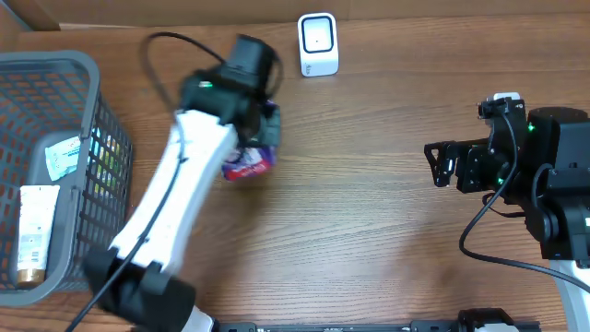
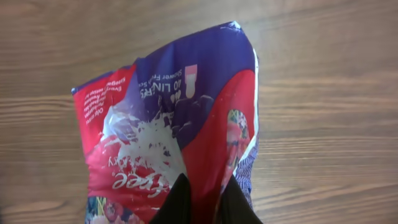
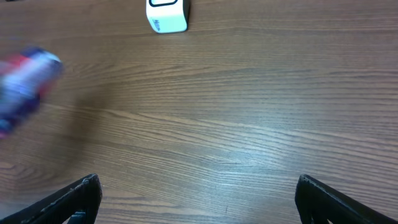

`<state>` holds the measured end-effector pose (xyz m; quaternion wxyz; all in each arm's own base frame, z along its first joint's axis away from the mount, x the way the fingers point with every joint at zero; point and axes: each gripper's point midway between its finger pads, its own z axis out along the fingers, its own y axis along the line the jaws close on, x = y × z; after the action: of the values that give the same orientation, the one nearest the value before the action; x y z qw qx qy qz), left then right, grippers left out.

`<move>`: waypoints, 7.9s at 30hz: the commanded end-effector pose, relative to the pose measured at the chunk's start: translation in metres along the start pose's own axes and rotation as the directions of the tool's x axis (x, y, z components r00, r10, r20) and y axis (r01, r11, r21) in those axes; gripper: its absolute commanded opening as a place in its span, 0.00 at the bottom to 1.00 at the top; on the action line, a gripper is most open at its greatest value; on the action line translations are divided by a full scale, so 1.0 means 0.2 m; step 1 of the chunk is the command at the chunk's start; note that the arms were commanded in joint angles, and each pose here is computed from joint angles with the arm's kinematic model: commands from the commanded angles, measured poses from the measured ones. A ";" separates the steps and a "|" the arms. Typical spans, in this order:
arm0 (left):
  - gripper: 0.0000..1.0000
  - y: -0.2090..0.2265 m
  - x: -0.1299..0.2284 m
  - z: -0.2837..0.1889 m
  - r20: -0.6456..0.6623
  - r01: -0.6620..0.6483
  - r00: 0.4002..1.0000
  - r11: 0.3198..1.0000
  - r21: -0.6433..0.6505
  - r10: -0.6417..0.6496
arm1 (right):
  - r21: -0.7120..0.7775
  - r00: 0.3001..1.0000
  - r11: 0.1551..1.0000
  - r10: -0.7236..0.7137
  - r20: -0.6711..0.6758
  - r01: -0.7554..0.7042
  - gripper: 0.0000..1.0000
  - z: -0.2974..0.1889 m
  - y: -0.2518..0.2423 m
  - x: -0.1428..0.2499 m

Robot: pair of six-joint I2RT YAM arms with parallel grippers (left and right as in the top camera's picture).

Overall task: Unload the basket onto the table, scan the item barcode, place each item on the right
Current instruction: 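Place the red-purple snack pack on the table center with left gripper, then reach the left gripper into the basket and grasp the yellow-green drink carton, then place the yellow-green carton right of the snack pack, release left gripper, then reach the left gripper into the basket and grasp the mint-green tissue pack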

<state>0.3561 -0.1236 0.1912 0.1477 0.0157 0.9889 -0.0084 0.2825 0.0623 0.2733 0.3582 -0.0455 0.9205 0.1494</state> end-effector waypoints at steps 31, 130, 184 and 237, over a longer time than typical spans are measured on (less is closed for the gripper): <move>0.67 0.62 -0.30 -0.85 0.336 0.356 0.890 0.930 -0.092 -0.307 | 0.007 0.998 1.000 0.008 -0.061 -0.008 1.00 0.08 -0.02 0.01; 0.04 0.71 -0.26 -1.05 0.391 0.166 0.901 0.982 0.091 -0.189 | 0.006 0.999 1.000 0.003 -0.042 -0.002 1.00 0.09 -0.02 -0.02; 0.54 -0.10 -0.39 -0.42 0.115 0.119 0.983 0.978 0.169 -0.140 | 0.011 0.993 1.000 0.024 -0.114 -0.022 1.00 0.21 -0.05 0.01; 0.78 2.04 0.10 0.58 0.127 0.867 0.481 0.450 -0.215 -0.867 | 0.016 0.986 0.999 0.044 -0.159 -0.042 1.00 0.20 -0.05 0.07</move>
<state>0.3870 0.2778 0.0824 0.1333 -0.4989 0.8558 0.0304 0.2983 0.0633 0.2261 0.2713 -0.0334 0.9505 0.1480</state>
